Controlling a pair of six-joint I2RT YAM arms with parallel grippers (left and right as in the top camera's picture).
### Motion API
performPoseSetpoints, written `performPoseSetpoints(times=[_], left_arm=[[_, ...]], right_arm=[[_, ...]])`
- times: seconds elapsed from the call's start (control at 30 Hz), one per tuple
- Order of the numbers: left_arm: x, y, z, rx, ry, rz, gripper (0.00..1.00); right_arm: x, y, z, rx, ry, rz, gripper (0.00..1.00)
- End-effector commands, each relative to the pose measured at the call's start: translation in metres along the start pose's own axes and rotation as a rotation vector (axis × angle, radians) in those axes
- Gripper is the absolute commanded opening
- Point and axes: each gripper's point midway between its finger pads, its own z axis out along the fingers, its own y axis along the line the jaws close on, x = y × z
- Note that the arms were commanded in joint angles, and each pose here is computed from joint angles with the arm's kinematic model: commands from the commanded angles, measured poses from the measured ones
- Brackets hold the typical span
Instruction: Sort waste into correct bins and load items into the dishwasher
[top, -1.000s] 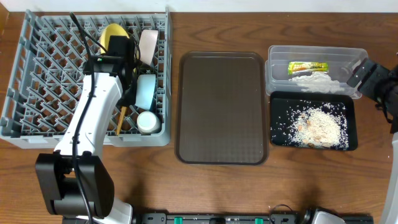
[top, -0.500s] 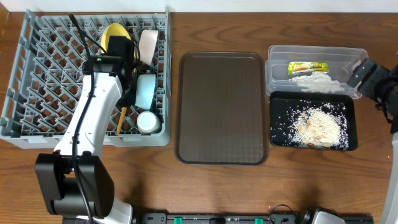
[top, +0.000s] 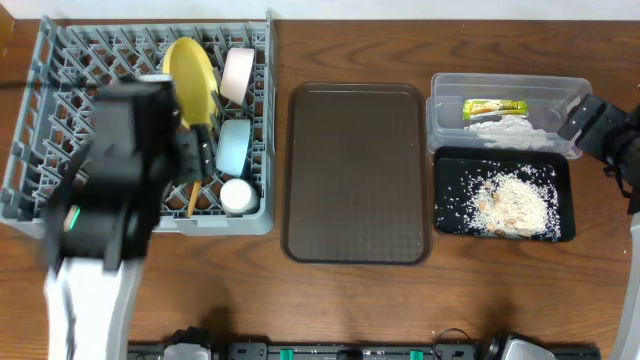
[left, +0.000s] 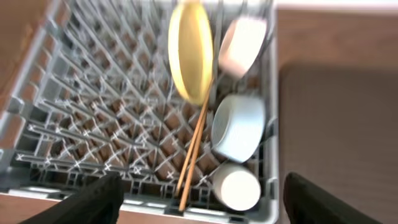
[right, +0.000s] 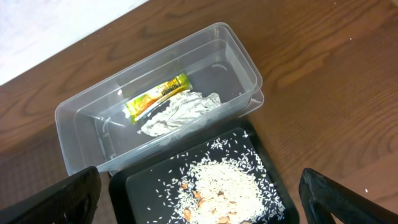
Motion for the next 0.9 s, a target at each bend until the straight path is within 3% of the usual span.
performPoseSetpoints(times=[0.0,0.37,0.87], left_arm=[[-0.006,0.001,-0.047,0.056,-0.132,-0.052,0.84],[0.004,0.016,-0.132,0.089,-0.38,-0.088,0.88],[0.014,0.022,-0.135,0.058,-0.367,-0.084,0.89]], right_arm=[[-0.005,0.0,-0.005,0.001,-0.018,0.011,0.99],[-0.004,0.0,-0.005,0.001,-0.017,0.011,0.99],[-0.004,-0.001,-0.005,0.001,-0.017,0.011,0.99]])
